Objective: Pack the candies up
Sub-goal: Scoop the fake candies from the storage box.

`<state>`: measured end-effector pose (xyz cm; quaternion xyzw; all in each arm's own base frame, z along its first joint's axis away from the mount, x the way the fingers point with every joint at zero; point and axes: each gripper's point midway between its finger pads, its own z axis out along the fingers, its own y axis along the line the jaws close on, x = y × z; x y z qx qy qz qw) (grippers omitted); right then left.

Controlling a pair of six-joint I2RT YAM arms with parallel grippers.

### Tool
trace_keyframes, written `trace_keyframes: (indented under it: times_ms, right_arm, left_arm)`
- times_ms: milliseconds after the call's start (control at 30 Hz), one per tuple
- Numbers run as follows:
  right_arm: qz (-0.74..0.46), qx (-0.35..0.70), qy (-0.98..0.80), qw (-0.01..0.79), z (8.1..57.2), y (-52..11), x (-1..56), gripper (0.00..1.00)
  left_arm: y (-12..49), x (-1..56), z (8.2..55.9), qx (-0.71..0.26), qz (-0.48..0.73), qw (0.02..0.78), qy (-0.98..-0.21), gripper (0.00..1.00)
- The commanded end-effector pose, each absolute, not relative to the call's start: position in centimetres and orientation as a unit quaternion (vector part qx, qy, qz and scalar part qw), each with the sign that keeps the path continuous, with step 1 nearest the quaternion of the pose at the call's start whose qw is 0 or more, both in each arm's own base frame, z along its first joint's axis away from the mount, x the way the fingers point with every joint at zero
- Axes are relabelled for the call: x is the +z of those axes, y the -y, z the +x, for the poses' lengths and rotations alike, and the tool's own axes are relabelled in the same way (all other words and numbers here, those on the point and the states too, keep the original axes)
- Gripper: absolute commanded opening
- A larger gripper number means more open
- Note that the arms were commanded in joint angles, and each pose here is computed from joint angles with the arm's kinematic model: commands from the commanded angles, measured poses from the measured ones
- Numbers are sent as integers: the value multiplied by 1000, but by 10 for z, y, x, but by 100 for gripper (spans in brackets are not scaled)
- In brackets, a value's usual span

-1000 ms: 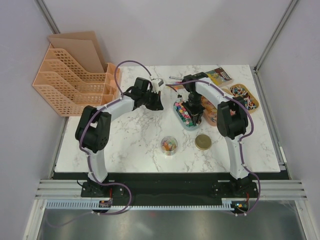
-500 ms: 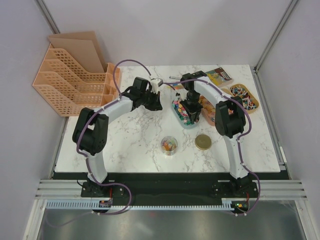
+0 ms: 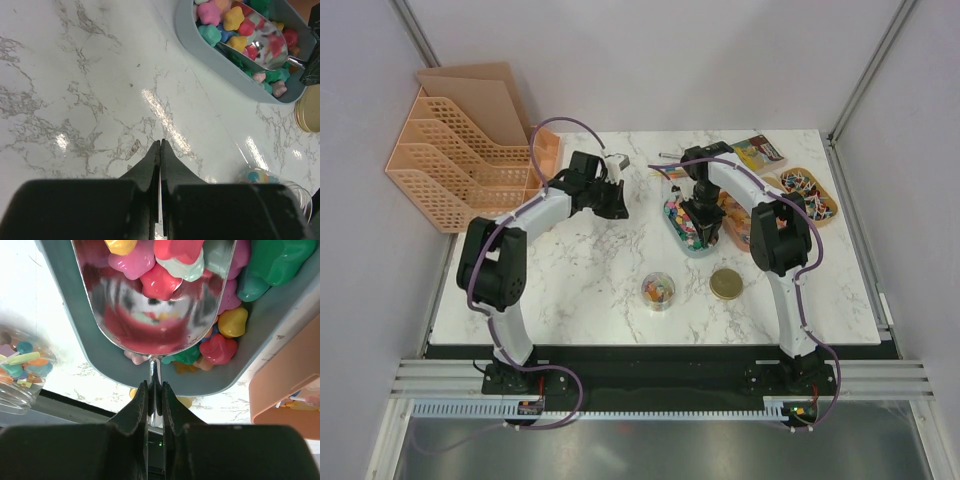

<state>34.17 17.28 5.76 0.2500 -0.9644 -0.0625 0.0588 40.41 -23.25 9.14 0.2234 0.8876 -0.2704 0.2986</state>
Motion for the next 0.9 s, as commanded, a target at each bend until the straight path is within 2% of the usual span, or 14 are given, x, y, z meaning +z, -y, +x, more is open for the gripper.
trace_keyframes:
  times_ms: [0,267,867]
  right_arm:
    - [251,-84,964,-5,361,-188,74,0]
    - [244,-68,967,-27,360,-182,89,0]
    - [196,-61,976,-65,366,-190,72,0]
  left_arm:
    - [233,134,411,-271,256,347,-861,2]
    - [231,139,412,-268,255,354,-859,2]
    - [220,141,401,-250,262,362,-859,2]
